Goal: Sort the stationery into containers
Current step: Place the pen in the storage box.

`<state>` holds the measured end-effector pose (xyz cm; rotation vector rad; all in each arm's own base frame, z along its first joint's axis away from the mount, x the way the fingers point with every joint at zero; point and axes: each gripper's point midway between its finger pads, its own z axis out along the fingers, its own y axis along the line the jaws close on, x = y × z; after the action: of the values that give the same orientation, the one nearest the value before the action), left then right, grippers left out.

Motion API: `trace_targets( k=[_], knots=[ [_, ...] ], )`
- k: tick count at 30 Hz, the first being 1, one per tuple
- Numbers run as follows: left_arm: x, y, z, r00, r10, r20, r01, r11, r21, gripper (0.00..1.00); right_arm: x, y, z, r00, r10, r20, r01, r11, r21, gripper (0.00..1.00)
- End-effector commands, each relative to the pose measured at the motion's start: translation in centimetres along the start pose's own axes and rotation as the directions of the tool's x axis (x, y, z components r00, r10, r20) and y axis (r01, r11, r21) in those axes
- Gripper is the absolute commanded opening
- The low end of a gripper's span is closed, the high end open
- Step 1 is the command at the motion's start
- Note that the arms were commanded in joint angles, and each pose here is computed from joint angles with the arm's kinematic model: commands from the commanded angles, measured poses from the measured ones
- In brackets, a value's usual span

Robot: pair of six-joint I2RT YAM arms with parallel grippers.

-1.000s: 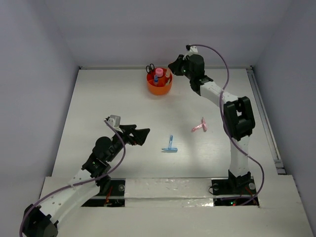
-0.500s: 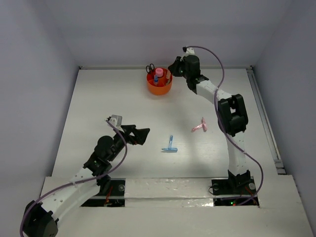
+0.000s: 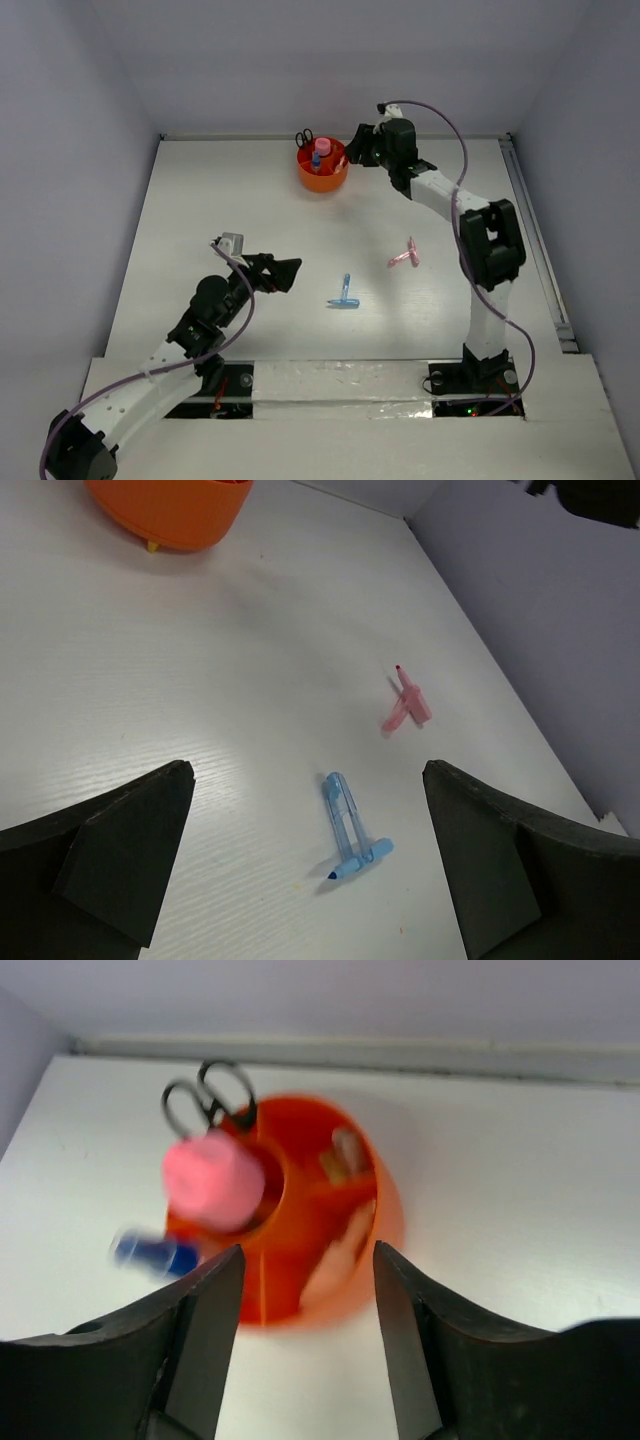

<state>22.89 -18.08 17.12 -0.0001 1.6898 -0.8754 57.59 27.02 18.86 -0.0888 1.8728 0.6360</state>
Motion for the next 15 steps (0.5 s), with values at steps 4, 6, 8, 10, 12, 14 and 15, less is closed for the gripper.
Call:
trace_targets(
  k=[4,6,8,10,12,14,15],
  knots=[
    [-4.5,-1.4,0.3,0.993,-0.047,0.105,0.049,0.999,-0.024,0.99,1.2,7.6,-11.5,0.994,0.002,-0.107,-0.025,0.975,-0.223,0.34],
    [-5.4,-1.9,0.5,0.992,-0.05,0.112,0.053,0.998,-0.024,0.99,6.6,9.7,-15.8,0.97,-0.018,-0.241,-0.048,0.962,-0.268,0.19],
    [-5.6,-2.3,0.8,0.994,-0.057,0.097,0.059,0.998,-0.021,0.99,11.0,10.1,-19.1,0.929,-0.045,-0.367,-0.055,0.965,-0.256,0.13],
    [-5.3,-2.8,1.0,0.995,-0.058,0.077,0.058,0.998,0.002,0.99,13.7,11.5,-22.7,0.896,-0.096,-0.434,-0.026,0.964,-0.265,0.19],
    [-4.6,-2.4,1.1,0.996,-0.064,0.058,0.065,0.998,-0.008,0.99,16.1,11.5,-25.0,0.854,-0.098,-0.511,-0.03,0.971,-0.236,0.34],
    [-4.4,-2.4,1.1,0.996,-0.07,0.052,0.071,0.997,-0.008,0.99,17.7,11.9,-26.8,0.829,-0.124,-0.545,-0.013,0.971,-0.24,0.56],
    [-4.2,-2.4,1.1,0.996,-0.078,0.048,0.078,0.997,-0.005,0.99,18.7,11.3,-27.7,0.805,-0.148,-0.575,0.011,0.972,-0.235,0.62]
  ],
)
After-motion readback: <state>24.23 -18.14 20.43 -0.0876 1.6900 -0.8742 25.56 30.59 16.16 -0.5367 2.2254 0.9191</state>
